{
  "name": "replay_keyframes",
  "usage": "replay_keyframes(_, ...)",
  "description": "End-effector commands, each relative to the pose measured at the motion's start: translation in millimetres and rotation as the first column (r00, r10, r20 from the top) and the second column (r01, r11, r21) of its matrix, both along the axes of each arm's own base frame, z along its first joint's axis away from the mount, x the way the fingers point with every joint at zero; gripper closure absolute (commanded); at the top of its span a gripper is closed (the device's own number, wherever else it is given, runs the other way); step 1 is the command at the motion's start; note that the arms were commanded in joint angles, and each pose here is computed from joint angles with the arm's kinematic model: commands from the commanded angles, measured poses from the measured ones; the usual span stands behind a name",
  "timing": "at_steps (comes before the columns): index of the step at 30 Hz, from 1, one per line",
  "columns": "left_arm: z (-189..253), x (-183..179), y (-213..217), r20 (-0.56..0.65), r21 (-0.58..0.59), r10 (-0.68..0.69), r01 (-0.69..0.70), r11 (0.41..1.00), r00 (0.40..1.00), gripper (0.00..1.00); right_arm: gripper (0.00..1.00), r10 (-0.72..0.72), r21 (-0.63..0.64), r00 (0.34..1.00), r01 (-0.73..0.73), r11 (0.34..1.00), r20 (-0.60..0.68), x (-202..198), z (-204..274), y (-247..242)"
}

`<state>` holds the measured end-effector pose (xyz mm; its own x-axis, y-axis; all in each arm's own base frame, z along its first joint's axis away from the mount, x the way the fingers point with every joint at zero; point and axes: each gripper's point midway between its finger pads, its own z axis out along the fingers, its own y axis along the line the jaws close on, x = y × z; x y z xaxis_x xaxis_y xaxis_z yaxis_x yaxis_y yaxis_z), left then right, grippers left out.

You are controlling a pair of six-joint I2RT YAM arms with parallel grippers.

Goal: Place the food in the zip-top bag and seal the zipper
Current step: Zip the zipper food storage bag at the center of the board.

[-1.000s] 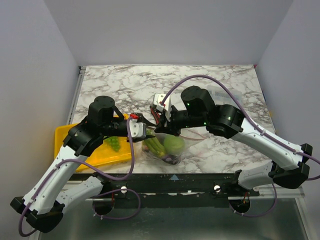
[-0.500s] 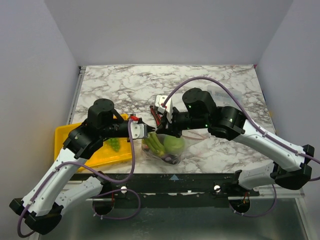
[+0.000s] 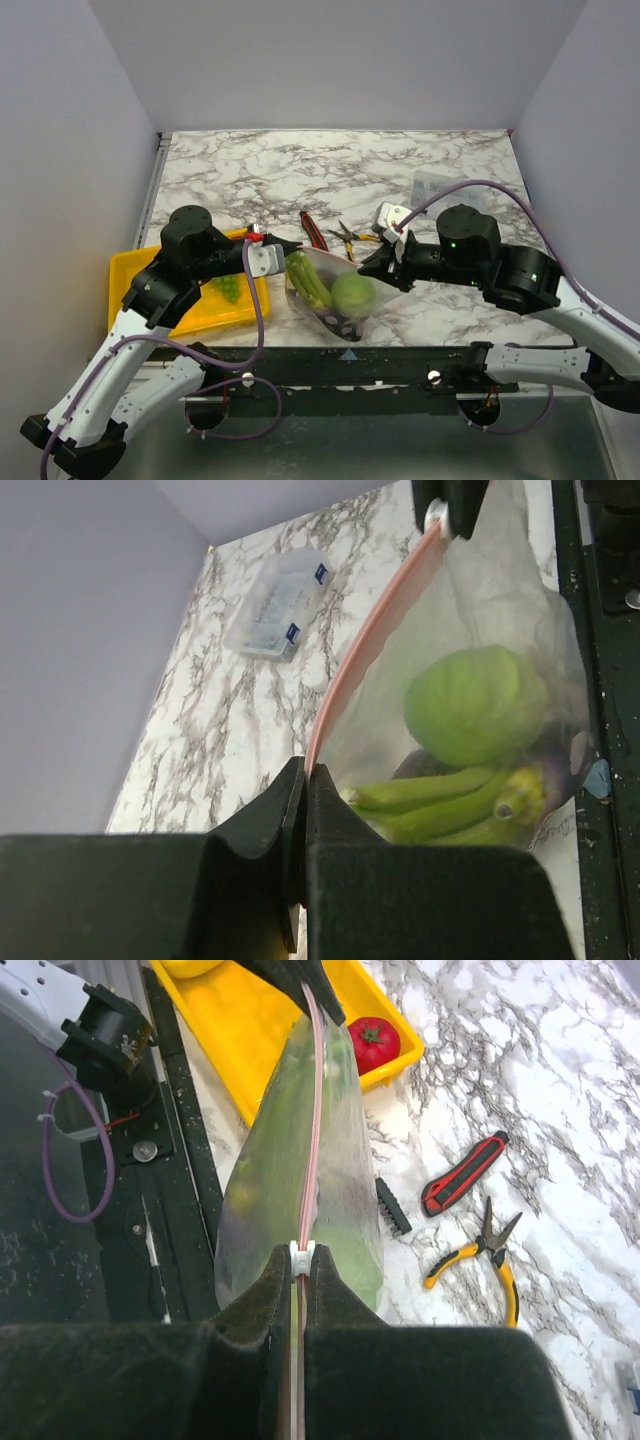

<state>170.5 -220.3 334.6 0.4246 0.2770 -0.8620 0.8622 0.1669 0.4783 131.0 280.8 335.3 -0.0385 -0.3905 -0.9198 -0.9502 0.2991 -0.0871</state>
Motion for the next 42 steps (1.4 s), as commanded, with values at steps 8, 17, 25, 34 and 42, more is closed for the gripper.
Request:
replay_keyframes(8,-5.3,33.2,28.9,0.058,0.004,0.182,-0.182,0.983,0.982,1.00,1.00,-0.067,0.004,0.997,0.067,0.998,-0.029,-19.2,-2.1,-49.5)
replay_keyframes(17,-10.1,41.9,36.0,0.055,0.012,0.212,-0.213,0.977,0.976,1.00,1.00,-0.086,0.015,0.996,0.086,0.996,-0.031,-25.9,-5.9,-66.3)
replay_keyframes(25,-10.2,34.7,32.9,0.025,-0.012,0.184,-0.183,0.983,0.983,1.00,1.00,-0.100,0.023,0.994,0.101,0.995,-0.038,-27.1,-6.4,-71.1)
replay_keyframes(34,-12.4,16.7,25.9,-0.042,-0.075,0.125,-0.128,0.989,0.991,1.00,0.83,-0.096,0.019,0.992,0.098,0.995,-0.084,-21.0,-11.6,-49.6)
replay_keyframes(42,-9.0,16.3,32.3,-0.048,-0.177,0.190,-0.196,0.964,0.981,1.00,0.33,-0.327,0.299,0.891,0.419,0.857,-0.314,7.0,-7.1,-43.6)
